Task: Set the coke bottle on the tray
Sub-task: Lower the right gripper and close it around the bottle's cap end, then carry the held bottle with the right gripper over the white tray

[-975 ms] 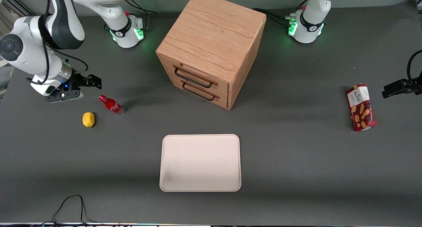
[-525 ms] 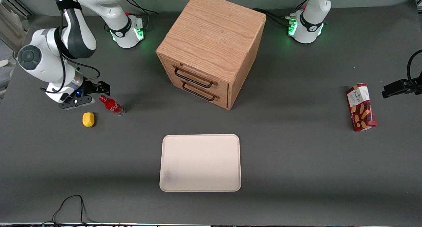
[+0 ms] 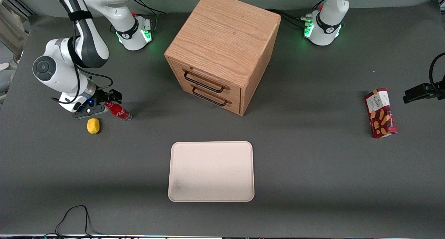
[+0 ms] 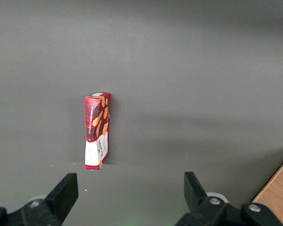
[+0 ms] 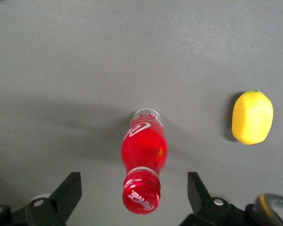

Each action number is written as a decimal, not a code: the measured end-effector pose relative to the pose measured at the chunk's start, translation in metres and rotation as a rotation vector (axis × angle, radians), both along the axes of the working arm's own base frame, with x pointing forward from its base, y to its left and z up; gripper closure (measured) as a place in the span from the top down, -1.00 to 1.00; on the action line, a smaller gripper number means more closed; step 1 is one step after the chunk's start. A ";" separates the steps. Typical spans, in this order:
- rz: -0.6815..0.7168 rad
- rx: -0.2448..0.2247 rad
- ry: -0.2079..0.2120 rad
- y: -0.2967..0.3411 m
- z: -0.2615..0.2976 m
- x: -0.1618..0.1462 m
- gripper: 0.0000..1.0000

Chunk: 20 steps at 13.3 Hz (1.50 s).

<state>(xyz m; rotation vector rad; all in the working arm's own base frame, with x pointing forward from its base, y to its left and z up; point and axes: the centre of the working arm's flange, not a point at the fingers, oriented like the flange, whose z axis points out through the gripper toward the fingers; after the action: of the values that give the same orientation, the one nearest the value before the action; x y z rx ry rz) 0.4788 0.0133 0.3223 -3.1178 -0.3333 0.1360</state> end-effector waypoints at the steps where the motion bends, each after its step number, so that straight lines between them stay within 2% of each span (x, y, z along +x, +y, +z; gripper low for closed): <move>1: 0.004 0.000 0.002 0.000 -0.001 -0.001 0.96; 3: 0.010 0.001 0.004 0.000 -0.002 -0.002 0.91; 4: 0.011 0.001 0.005 0.000 -0.002 -0.002 0.76; 7: 0.008 0.001 0.005 -0.002 -0.003 -0.003 -0.02; 9: 0.020 0.004 0.004 -0.004 -0.002 -0.003 -0.37; 16: 0.036 0.008 0.003 -0.012 0.001 -0.004 -0.37; 20: 0.006 0.010 0.010 -0.015 0.051 -0.003 -0.37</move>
<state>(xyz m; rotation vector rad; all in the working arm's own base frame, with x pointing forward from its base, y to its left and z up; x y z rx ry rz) 0.4760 -0.0012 0.3730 -3.1054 -0.3418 0.1486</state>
